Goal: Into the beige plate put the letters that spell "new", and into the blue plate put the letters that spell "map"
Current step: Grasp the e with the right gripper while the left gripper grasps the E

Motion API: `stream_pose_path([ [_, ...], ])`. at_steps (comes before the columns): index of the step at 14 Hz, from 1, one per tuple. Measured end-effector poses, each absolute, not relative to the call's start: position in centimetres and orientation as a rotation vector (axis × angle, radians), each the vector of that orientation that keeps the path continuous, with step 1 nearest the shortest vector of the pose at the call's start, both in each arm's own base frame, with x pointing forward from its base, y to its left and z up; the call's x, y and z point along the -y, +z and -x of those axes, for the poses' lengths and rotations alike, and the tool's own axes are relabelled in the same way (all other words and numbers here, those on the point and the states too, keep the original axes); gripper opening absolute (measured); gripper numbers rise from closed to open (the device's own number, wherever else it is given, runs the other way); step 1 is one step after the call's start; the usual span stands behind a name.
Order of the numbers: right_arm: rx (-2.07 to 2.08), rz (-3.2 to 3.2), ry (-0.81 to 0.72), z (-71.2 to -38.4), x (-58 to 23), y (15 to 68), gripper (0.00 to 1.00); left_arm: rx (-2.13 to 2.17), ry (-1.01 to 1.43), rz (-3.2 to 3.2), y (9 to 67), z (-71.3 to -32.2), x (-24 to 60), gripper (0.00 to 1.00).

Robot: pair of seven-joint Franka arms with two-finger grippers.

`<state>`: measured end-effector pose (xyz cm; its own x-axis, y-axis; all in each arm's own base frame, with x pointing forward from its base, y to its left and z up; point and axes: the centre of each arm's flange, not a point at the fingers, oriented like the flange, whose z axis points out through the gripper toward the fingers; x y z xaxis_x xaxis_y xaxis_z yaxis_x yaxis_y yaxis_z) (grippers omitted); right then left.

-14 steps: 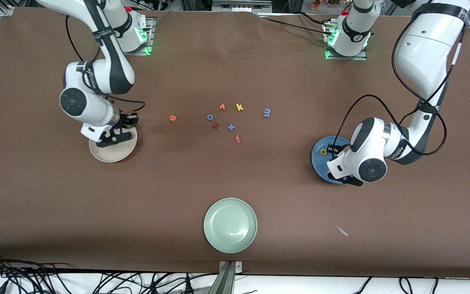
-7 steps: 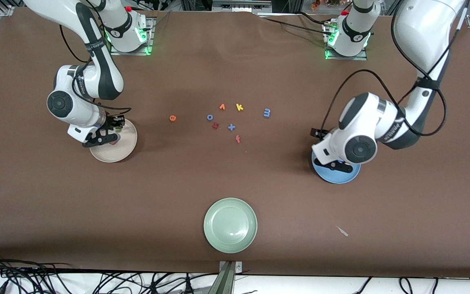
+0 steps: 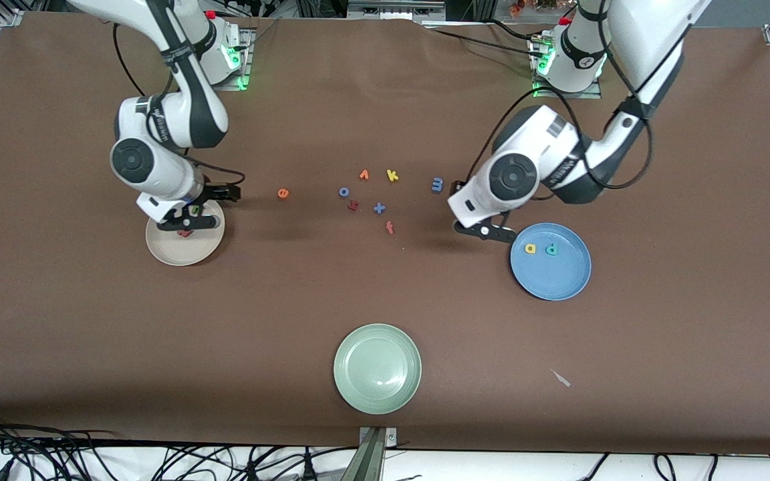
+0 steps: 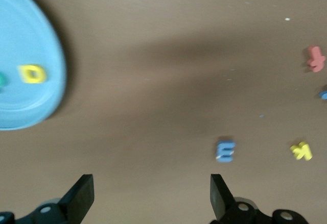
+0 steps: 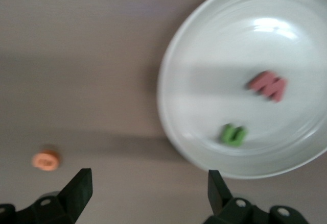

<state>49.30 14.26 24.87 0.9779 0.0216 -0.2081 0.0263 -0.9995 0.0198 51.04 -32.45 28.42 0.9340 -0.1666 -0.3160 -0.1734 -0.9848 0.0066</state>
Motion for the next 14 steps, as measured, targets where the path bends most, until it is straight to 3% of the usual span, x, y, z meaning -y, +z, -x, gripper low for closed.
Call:
stream_pose_path([
  [6, 0.226, -3.115, -0.192, -46.1, -21.1, 23.1, 1.00, -0.207, 0.316, 2.970, 21.9, -42.3, 38.9, 1.00],
  [14, 0.358, -3.106, -0.139, -43.6, -24.3, 18.7, 0.99, -0.173, 0.376, 3.036, 17.4, -42.2, 39.2, 0.99],
])
